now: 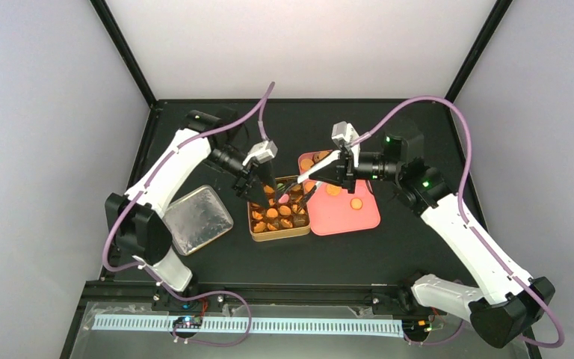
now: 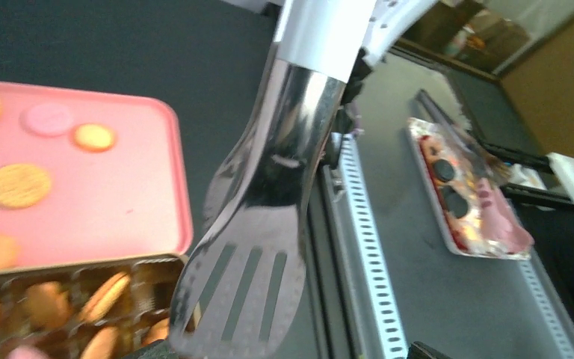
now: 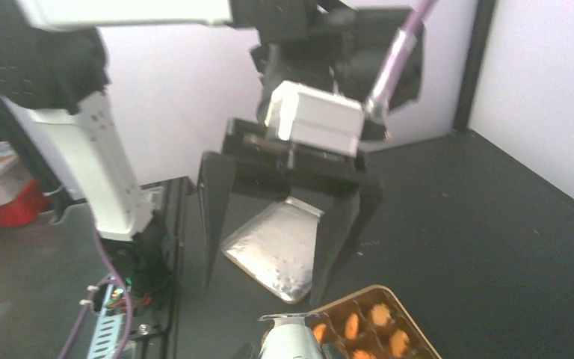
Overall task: Pack the cookies
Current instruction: Pass from the right arm to the left
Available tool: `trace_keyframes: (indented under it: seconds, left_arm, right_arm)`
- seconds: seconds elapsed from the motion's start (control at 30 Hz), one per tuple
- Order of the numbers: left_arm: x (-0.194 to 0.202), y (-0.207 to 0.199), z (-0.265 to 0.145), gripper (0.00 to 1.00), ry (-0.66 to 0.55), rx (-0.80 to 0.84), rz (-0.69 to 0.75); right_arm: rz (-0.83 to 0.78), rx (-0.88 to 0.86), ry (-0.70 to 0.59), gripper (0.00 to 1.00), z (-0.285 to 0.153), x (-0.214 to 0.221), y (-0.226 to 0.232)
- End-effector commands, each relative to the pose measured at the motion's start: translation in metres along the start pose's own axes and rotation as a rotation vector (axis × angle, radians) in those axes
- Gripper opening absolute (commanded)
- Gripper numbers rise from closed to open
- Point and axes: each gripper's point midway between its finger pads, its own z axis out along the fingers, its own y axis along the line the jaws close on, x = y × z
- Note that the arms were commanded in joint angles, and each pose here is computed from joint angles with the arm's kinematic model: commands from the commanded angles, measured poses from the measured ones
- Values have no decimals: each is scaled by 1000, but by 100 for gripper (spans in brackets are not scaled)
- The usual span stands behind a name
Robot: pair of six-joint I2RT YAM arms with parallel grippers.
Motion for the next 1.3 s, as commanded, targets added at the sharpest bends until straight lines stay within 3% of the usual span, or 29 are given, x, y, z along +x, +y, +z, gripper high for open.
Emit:
trace_keyframes:
  seconds: [0.0,0.4,0.63,0.9,1.27]
  left_arm:
    - [-19,-46,8,81,-89,140,33]
    - [-21,-76,18,71,-103,217,1]
    - [-22,-66,21,85,-88,216,-33]
    - [-31,-61,15,85,-53,160,-6]
    - [-5,-82,31,50,-14,227,-48]
  right_arm:
    - [-119,-175,-65,1,-8,-30,39]
    - [-254,-346,-144,4,-22,-50,75]
    - [-277,-415,-143,4,-22,-54,88]
    - [-261,-404,-75,5,-19,-42,86]
    - [-311,-334,-92,8,-6,-48,68]
